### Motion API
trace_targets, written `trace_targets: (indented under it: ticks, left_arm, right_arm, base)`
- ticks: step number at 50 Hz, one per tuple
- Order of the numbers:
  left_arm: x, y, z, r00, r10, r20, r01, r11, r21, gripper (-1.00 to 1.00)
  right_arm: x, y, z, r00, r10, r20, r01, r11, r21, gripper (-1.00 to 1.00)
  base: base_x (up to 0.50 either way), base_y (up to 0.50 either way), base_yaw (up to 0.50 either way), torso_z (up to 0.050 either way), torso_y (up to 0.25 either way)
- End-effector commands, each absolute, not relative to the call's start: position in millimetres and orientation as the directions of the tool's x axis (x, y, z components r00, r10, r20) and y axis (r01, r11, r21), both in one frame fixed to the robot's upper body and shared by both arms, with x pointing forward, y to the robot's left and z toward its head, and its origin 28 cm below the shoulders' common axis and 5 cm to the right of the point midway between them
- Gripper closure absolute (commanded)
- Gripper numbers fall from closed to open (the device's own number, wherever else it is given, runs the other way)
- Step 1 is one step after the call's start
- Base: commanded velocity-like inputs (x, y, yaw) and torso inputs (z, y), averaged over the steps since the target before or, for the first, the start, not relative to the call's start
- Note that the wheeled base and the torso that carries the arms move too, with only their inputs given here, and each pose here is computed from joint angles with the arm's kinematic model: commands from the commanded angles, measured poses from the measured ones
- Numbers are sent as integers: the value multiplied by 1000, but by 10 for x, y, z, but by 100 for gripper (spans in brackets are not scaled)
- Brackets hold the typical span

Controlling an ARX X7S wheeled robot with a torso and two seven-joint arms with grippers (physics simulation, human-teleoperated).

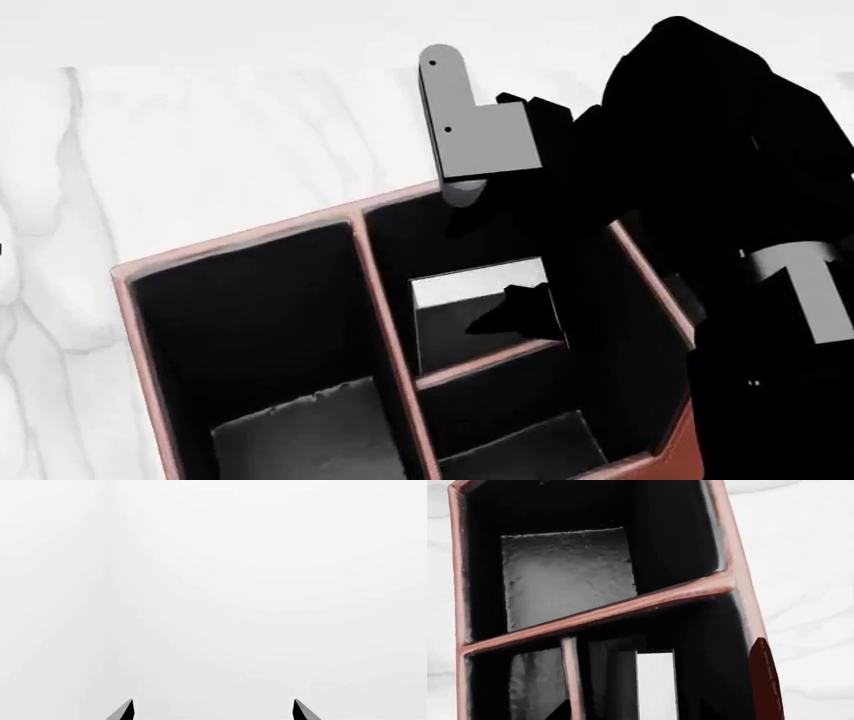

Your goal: Pick up the book and place it in the front compartment of the caddy.

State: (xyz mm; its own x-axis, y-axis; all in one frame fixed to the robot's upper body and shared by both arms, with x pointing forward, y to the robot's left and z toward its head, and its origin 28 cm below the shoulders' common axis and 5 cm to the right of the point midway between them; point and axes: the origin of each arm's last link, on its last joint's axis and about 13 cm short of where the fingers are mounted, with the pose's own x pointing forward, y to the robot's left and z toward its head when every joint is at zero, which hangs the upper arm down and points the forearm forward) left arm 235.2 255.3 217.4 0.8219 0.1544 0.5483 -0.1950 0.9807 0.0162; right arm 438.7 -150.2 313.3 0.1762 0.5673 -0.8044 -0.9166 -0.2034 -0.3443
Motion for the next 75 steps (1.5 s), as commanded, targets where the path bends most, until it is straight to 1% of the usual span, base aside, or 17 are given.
trace_targets:
  ticks: [1, 13, 20, 28, 41, 50, 60, 65, 71, 73, 75]
  left_arm:
    - [2357, 2575, 2194, 811, 168, 561, -207, 978, 6, -100]
    - [2354, 2580, 2180, 811, 171, 559, -209, 978, 4, -100]
    - [2353, 2582, 2180, 811, 171, 560, -208, 978, 2, -100]
    - [2350, 2584, 2178, 810, 173, 560, -210, 978, 2, -100]
    - [2350, 2584, 2201, 808, 173, 563, -209, 978, -1, -100]
    - [2345, 2582, 2214, 807, 171, 565, -208, 978, 1, -100]
    - [2342, 2573, 2210, 807, 168, 566, -205, 979, 2, -100]
    - [2342, 2568, 2210, 807, 167, 566, -204, 979, 3, -100]
    - [2346, 2565, 2206, 808, 165, 566, -203, 979, 3, -100]
    - [2345, 2563, 2206, 808, 164, 567, -201, 980, 3, -100]
    - [2346, 2560, 2205, 808, 163, 567, -201, 980, 4, -100]
  right_arm:
    - [4395, -1433, 3133, 149, 563, -813, -914, -234, -330, -100]
    - [4391, -1453, 3155, 156, 563, -811, -914, -229, -335, -100]
    - [4372, -1465, 3322, 179, 567, -804, -899, -238, -368, -100]
    - [4312, -1486, 3664, 228, 570, -789, -861, -260, -437, -100]
    - [4134, -1583, 4222, 340, 585, -736, -786, -253, -564, -100]
    - [3843, -1653, 4617, 428, 605, -672, -705, -242, -666, -100]
    - [3472, -1766, 4993, 536, 630, -562, -592, -194, -782, -100]
    - [3257, -1817, 5136, 591, 647, -482, -520, -152, -841, -100]
    - [2994, -1879, 5228, 633, 657, -410, -451, -117, -885, -100]
    - [2916, -1891, 5241, 633, 666, -393, -438, -110, -892, -100]
    - [2781, -1912, 5262, 654, 666, -359, -403, -96, -910, -100]
  base:
    - [0, 0, 0, 0, 0]
    - [0, 0, 0, 0, 0]
    - [0, 0, 0, 0, 0]
    - [0, 0, 0, 0, 0]
    - [0, 0, 0, 0, 1]
    - [0, 0, 0, 0, 0]
    - [0, 0, 0, 0, 0]
    - [0, 0, 0, 0, 0]
    - [0, 0, 0, 0, 0]
    - [0, 0, 0, 0, 0]
    - [0, 0, 0, 0, 0]
